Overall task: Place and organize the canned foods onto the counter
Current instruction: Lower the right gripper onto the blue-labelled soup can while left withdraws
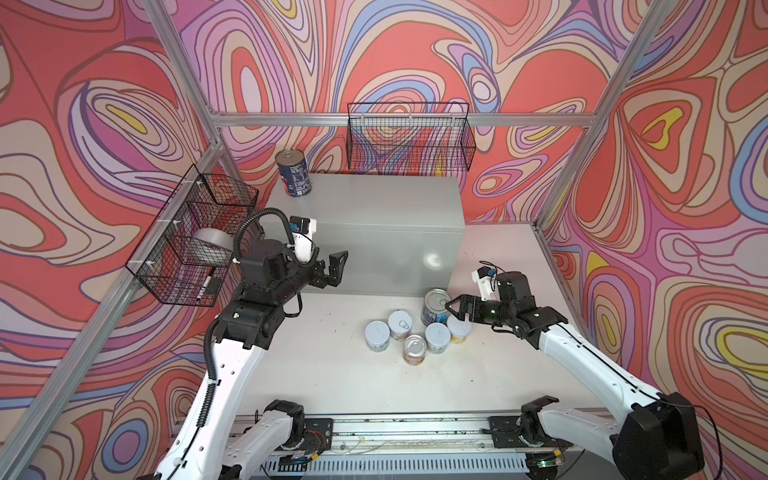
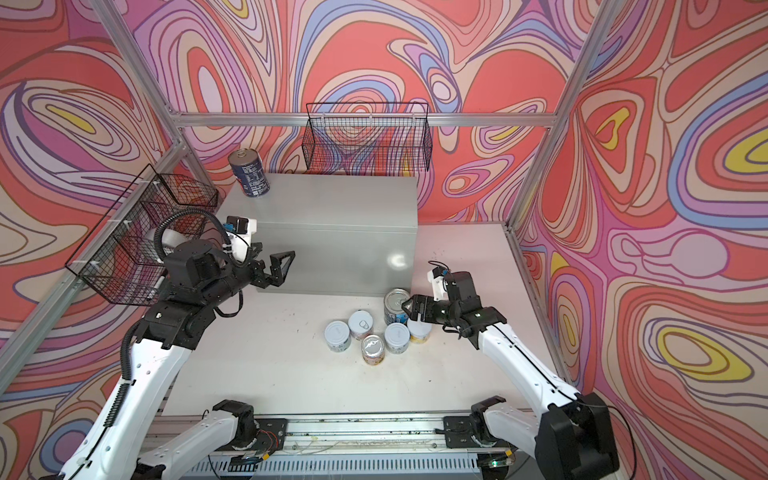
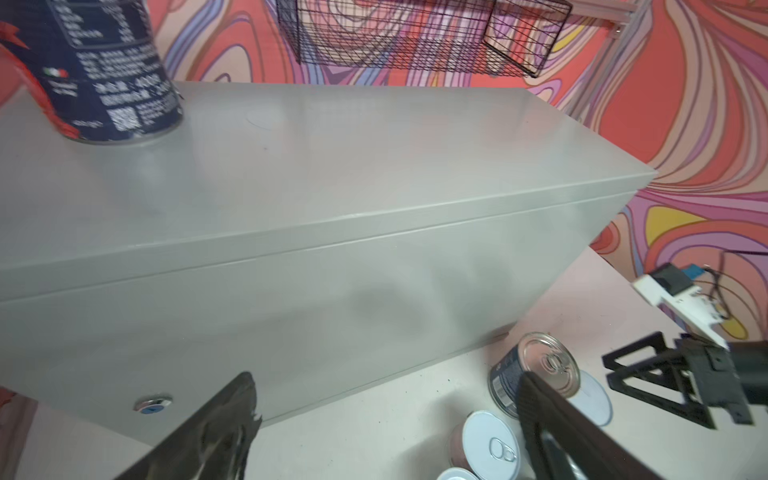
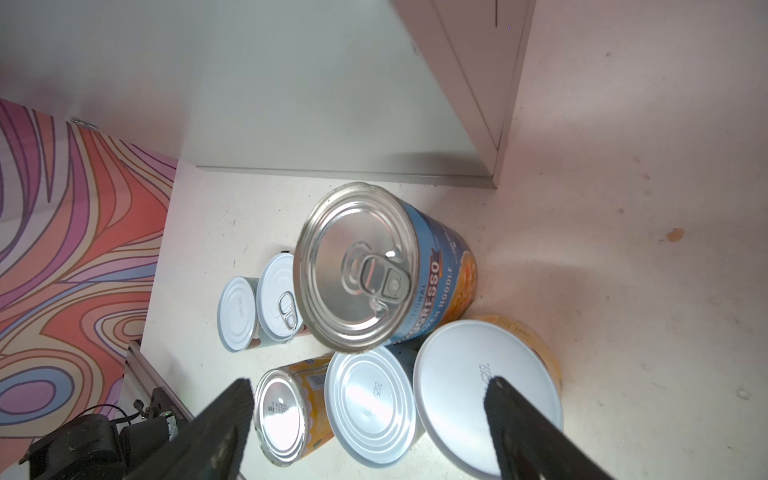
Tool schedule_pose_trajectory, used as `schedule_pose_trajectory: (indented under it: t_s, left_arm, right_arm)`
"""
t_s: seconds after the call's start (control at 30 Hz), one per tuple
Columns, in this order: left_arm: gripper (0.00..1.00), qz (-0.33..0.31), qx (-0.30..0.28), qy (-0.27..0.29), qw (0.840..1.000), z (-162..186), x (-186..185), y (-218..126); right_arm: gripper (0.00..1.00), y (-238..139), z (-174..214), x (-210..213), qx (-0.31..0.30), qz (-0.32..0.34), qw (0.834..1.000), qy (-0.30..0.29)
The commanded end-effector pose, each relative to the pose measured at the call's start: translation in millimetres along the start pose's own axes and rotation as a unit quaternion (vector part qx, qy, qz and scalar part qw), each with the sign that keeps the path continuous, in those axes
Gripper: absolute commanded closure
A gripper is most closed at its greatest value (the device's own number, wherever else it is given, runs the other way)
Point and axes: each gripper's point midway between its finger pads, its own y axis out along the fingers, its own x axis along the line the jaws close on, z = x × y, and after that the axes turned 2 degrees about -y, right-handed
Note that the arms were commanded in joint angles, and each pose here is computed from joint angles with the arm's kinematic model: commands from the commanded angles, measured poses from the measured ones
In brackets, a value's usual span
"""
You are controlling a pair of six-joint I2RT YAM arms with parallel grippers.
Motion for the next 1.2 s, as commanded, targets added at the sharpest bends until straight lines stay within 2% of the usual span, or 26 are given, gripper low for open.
schedule_pose_trajectory:
  t_s: [0.0,0.13,0.3,0.37,0.5,0.57,0.73,0.87,1.17]
  left_arm:
    - [0.0,0.06,0.045,-0.013,0.997,35.8,-20.9,-2.2]
    - [0.0,0.022,0.054,-0.026,0.998,58.1,-7.6,-5.4]
    - [0.0,0.024,0.043,-0.043,0.998,86.4,-5.9,-11.7]
    - [0.0,0.021,0.034,-0.051,0.998,91.3,-4.9,-15.1]
    - [0.0,0.051,0.031,-0.006,0.998,88.1,-16.2,-21.7]
    - [0.0,0.038,0.04,-0.01,0.998,93.3,-12.5,-21.4]
    - [0.0,0.113,0.038,-0.006,0.993,103.0,-40.4,-22.4]
    - [0.0,0.098,0.049,-0.004,0.994,106.1,-36.6,-17.3]
    - [0.01,0.115,0.055,-0.012,0.992,107.0,-41.9,-14.1]
  right_arm:
    - [0.1,12.9,-10.6,14.3,-0.002,0.001,1.0,-0.021]
    - [0.1,23.3,-11.8,24.0,0.008,0.003,0.999,-0.034]
    - [0.1,25.1,-13.1,23.3,0.012,0.04,0.998,-0.056]
    - [0.04,27.9,-10.1,19.8,0.017,0.063,0.996,-0.064]
    - [0.02,35.2,-5.2,16.2,0.019,0.103,0.991,-0.078]
    - [0.02,40.0,-3.8,13.6,0.022,0.124,0.989,-0.081]
    - [0.01,47.5,-5.3,10.7,0.031,0.189,0.976,-0.105]
    - [0.02,55.2,-10.0,17.6,0.027,0.189,0.975,-0.115]
    - [0.04,67.1,-23.8,20.3,0.006,0.195,0.976,-0.097]
